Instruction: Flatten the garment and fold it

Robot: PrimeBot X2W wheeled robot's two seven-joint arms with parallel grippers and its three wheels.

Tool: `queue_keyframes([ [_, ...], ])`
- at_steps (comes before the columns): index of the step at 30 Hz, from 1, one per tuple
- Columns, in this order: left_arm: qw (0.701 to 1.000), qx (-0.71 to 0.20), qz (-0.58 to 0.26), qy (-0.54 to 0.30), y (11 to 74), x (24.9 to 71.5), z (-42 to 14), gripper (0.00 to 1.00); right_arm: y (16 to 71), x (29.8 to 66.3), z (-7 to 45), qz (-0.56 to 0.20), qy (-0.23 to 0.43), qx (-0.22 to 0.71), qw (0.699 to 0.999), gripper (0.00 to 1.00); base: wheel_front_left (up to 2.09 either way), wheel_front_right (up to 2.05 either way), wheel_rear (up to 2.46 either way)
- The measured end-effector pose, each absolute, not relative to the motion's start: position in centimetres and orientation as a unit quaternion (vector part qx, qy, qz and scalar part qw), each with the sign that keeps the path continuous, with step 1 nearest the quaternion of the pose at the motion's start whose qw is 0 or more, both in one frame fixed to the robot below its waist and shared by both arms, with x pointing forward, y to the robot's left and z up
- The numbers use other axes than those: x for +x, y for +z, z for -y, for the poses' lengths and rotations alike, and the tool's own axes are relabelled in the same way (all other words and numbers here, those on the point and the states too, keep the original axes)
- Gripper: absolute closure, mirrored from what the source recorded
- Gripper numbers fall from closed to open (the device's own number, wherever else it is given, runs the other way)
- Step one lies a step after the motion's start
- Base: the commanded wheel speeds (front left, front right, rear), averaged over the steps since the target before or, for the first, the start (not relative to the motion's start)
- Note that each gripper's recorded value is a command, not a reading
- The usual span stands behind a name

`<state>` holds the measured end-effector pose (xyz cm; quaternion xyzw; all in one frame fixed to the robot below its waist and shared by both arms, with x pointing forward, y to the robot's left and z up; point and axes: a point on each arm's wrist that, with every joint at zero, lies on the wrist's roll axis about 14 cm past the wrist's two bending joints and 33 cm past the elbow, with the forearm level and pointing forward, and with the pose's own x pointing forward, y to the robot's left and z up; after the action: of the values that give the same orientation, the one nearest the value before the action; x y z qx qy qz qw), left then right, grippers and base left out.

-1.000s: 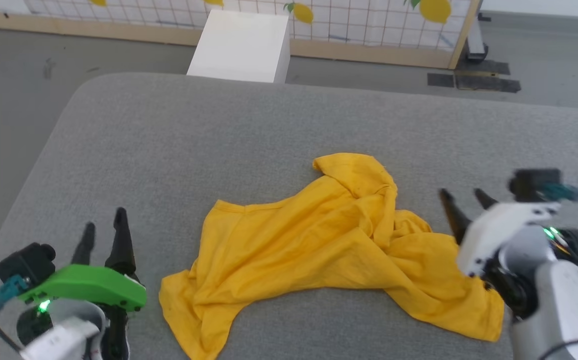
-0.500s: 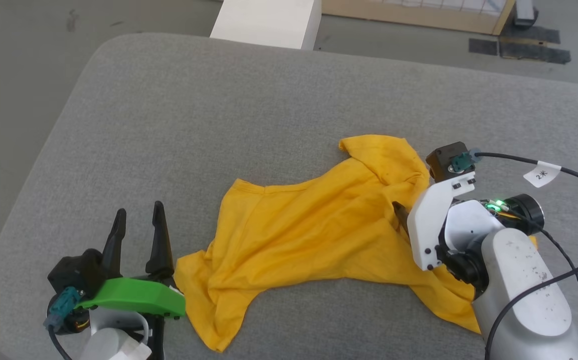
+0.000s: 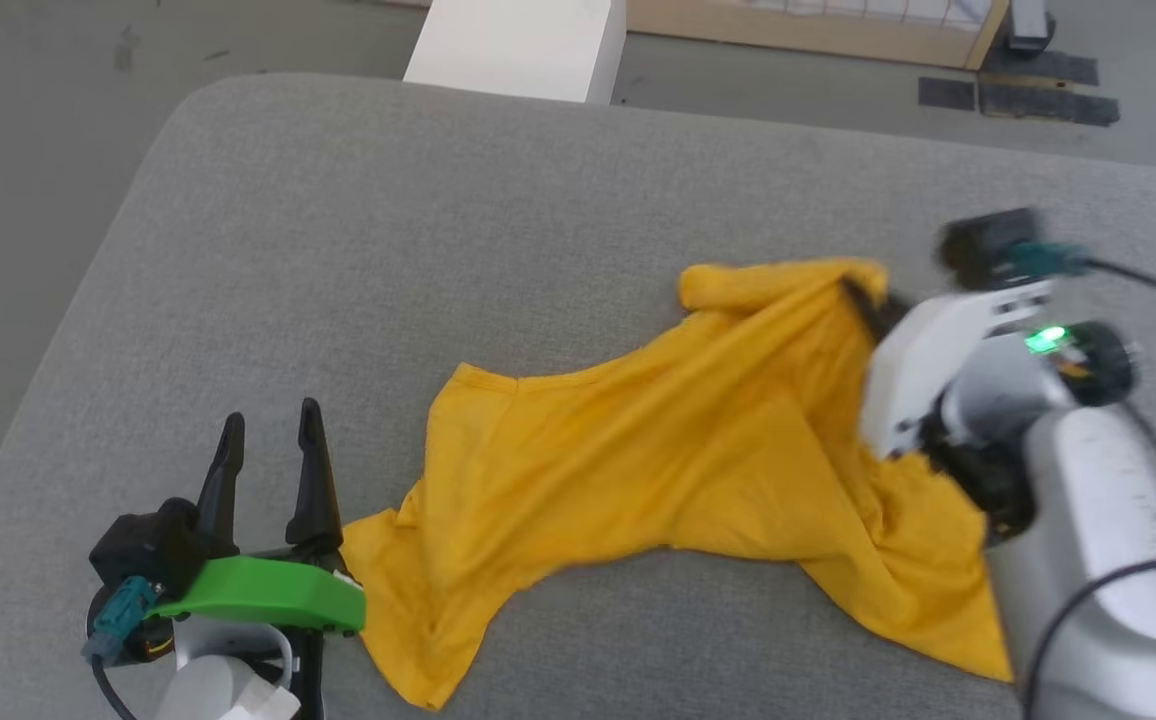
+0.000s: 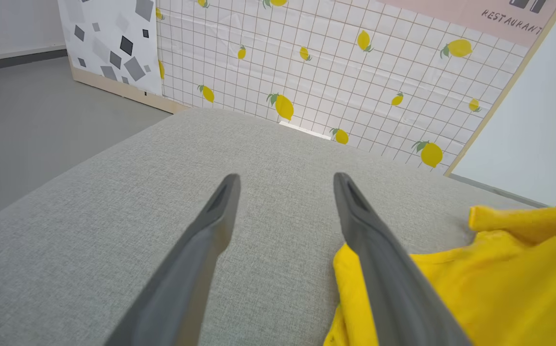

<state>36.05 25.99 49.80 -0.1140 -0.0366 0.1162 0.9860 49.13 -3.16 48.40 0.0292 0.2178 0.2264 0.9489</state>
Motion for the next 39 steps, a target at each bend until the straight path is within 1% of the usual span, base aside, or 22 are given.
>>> queue_keyframes([
  [3, 0.987, -0.115, 0.046, 0.106, 50.4, 36.3, -25.4, 0.00, 52.1, 50.3, 6.9, -0.146, 0.176, 0.057, 0.972, 1.00, 0.00, 0.00, 0.00],
  [6, 0.987, -0.119, 0.050, 0.095, 50.7, 36.6, -24.7, 0.00, 52.3, 48.9, 11.1, -0.131, 0.123, 0.063, 0.982, 1.00, 0.00, 0.00, 0.00],
  [9, 0.987, -0.124, 0.050, 0.084, 50.6, 36.8, -23.9, 0.00, 49.1, 45.3, 15.2, -0.179, 0.072, 0.072, 0.979, 1.00, 0.00, 0.00, 0.00],
  [12, 0.988, -0.131, 0.043, 0.075, 50.2, 37.1, -23.2, 0.00, 44.0, 40.4, 17.7, -0.267, 0.041, 0.095, 0.958, 1.00, 0.00, 0.00, 0.00],
  [13, 0.988, -0.133, 0.040, 0.071, 50.0, 37.3, -22.9, 0.00, 42.3, 38.6, 17.9, -0.298, 0.038, 0.104, 0.948, 1.00, 0.00, 0.00, 0.00],
  [16, 0.988, -0.140, 0.029, 0.064, 49.3, 37.6, -22.2, 0.00, 39.1, 35.0, 17.4, -0.358, 0.040, 0.135, 0.923, 1.00, 0.00, 0.00, 0.00],
  [17, 0.988, -0.143, 0.025, 0.061, 49.1, 37.7, -22.0, 0.00, 38.5, 34.3, 17.1, -0.369, 0.042, 0.145, 0.917, 1.00, 0.00, 0.00, 0.00],
  [19, 0.987, -0.146, 0.020, 0.056, 48.8, 37.9, -21.5, 0.00, 38.2, 33.9, 17.3, -0.368, 0.036, 0.160, 0.915, 1.00, 0.00, 0.00, 0.00],
  [20, 0.987, -0.147, 0.013, 0.056, 48.5, 37.9, -21.4, 0.00, 38.4, 34.1, 17.6, -0.354, 0.029, 0.175, 0.918, 0.00, 0.00, 0.00, 0.00],
  [23, 0.985, -0.161, -0.023, 0.060, 47.1, 37.9, -21.0, 0.00, 39.5, 34.8, 19.3, -0.314, 0.002, 0.191, 0.930, 0.00, 0.00, 0.00, 0.00],
  [25, 0.982, -0.174, -0.046, 0.060, 46.7, 38.0, -20.7, 0.00, 40.2, 35.1, 20.5, -0.294, -0.015, 0.183, 0.938, 0.00, 0.00, 0.00, 0.00],
  [28, 0.973, -0.180, -0.134, 0.048, 44.5, 37.8, -19.4, 0.00, 41.1, 35.2, 22.3, -0.277, -0.038, 0.167, 0.946, 0.00, 0.00, 0.00, 0.00],
  [30, 0.957, -0.171, -0.228, 0.048, 42.0, 37.0, -18.9, 0.00, 41.5, 35.2, 23.3, -0.269, -0.051, 0.160, 0.949, 0.00, 0.00, 0.00, 0.00],
  [33, 0.934, -0.166, -0.311, 0.057, 40.6, 36.4, -18.8, 0.00, 41.8, 35.0, 24.0, -0.265, -0.060, 0.149, 0.951, 0.00, 0.00, 0.00, 0.00],
  [36, 0.917, -0.147, -0.367, 0.059, 39.7, 35.9, -18.9, 0.00, 41.8, 35.0, 23.9, -0.265, -0.059, 0.151, 0.951, 0.00, 0.00, 0.00, 0.00],
  [39, 0.896, -0.123, -0.424, 0.043, 38.2, 35.1, -18.3, 0.00, 41.6, 34.9, 23.8, -0.268, -0.058, 0.154, 0.949, 0.00, 0.00, 0.00, 0.00],
])
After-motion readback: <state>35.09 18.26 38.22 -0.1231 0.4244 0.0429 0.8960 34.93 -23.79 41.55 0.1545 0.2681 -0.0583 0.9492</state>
